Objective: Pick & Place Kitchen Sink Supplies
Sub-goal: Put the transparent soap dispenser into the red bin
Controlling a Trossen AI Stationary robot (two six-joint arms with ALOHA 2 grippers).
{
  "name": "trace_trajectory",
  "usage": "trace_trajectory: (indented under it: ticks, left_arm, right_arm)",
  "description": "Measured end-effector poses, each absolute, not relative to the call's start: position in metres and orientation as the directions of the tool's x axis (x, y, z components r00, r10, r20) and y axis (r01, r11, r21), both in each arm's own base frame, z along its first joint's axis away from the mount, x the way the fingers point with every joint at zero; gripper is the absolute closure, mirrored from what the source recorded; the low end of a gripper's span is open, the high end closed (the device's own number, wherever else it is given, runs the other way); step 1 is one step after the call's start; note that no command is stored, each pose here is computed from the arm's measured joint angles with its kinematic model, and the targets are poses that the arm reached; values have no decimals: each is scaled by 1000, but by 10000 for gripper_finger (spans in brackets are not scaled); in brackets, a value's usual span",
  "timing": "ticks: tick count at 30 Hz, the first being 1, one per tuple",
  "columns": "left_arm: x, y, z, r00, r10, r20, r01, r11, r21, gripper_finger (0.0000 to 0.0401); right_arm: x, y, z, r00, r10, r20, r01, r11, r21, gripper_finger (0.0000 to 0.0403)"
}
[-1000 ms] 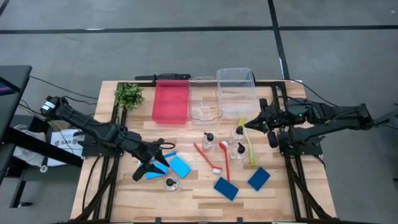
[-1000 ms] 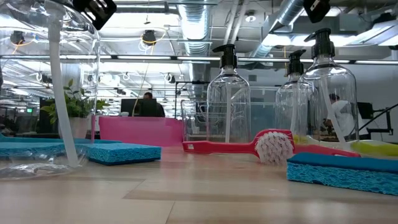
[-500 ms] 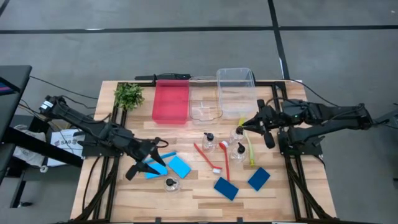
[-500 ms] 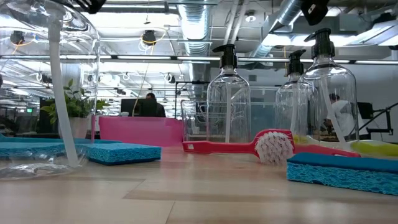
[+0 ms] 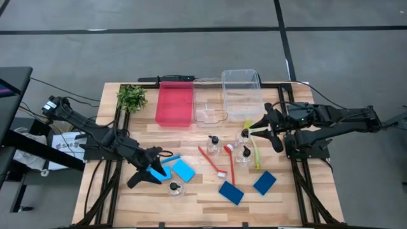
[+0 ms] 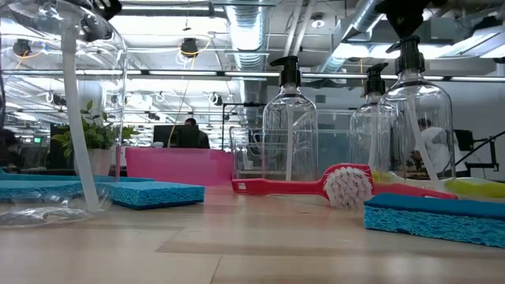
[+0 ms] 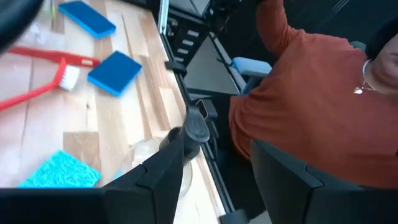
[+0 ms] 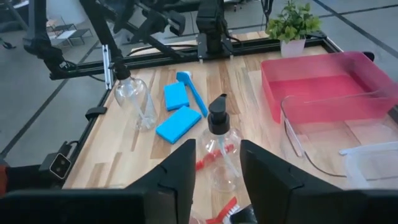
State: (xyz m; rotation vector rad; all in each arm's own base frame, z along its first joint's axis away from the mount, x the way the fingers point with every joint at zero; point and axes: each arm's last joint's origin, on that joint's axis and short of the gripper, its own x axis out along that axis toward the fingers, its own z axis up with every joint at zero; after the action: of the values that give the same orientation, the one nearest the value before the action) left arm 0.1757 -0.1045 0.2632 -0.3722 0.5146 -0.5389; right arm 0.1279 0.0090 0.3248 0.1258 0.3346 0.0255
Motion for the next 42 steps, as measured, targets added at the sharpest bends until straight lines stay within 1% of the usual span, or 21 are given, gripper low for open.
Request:
trace_trajectory:
  ticks: [4, 8, 12, 15, 18, 20, 24, 26, 27, 30, 32, 36, 42]
  left_arm:
    - [179, -107, 258, 740, -547, -391, 370, 817, -443, 214]
    - [181, -109, 254, 731, -543, -413, 386, 828, -406, 214]
    - [179, -106, 257, 725, -560, -401, 399, 816, -419, 215]
    - [174, -99, 262, 724, -572, -387, 433, 812, -391, 215]
    - [166, -89, 266, 725, -561, -401, 469, 827, -310, 215]
    - [159, -80, 267, 741, -526, -418, 474, 850, -229, 215]
    - [145, -61, 268, 805, -360, -471, 394, 919, -28, 215]
    - [142, -55, 267, 852, -282, -442, 329, 944, 32, 215]
    - [142, -52, 264, 870, -252, -424, 295, 955, 38, 215]
    - [145, -49, 252, 909, -213, -359, 219, 975, -24, 215]
    - [147, -46, 242, 912, -203, -355, 201, 979, -42, 215]
    - [144, -49, 222, 872, -277, -403, 271, 960, -73, 215]
    - [141, -62, 220, 857, -371, -359, 358, 928, -104, 215]
  right_arm:
    - [128, 9, 324, 940, 45, -338, -16, 996, 90, 280]
    - [128, 9, 324, 942, 46, -333, -33, 998, 45, 279]
    - [129, 9, 327, 952, 46, -302, -38, 999, 33, 280]
    - [129, 9, 327, 953, 46, -300, -38, 999, 33, 279]
    - [129, 9, 327, 952, 48, -301, -40, 999, 33, 280]
    - [129, 9, 327, 952, 48, -301, -40, 999, 33, 280]
    - [129, 9, 327, 953, 48, -301, -40, 999, 33, 280]
    - [129, 9, 327, 953, 48, -300, -40, 999, 33, 280]
    - [129, 9, 327, 953, 48, -300, -40, 999, 33, 280]
    - [129, 9, 327, 952, 48, -302, -36, 998, 46, 280]
    - [130, 9, 327, 951, 48, -305, -27, 997, 74, 280]
    - [132, 10, 326, 948, 48, -315, -28, 997, 70, 280]
    - [132, 10, 325, 948, 48, -316, -30, 998, 60, 280]
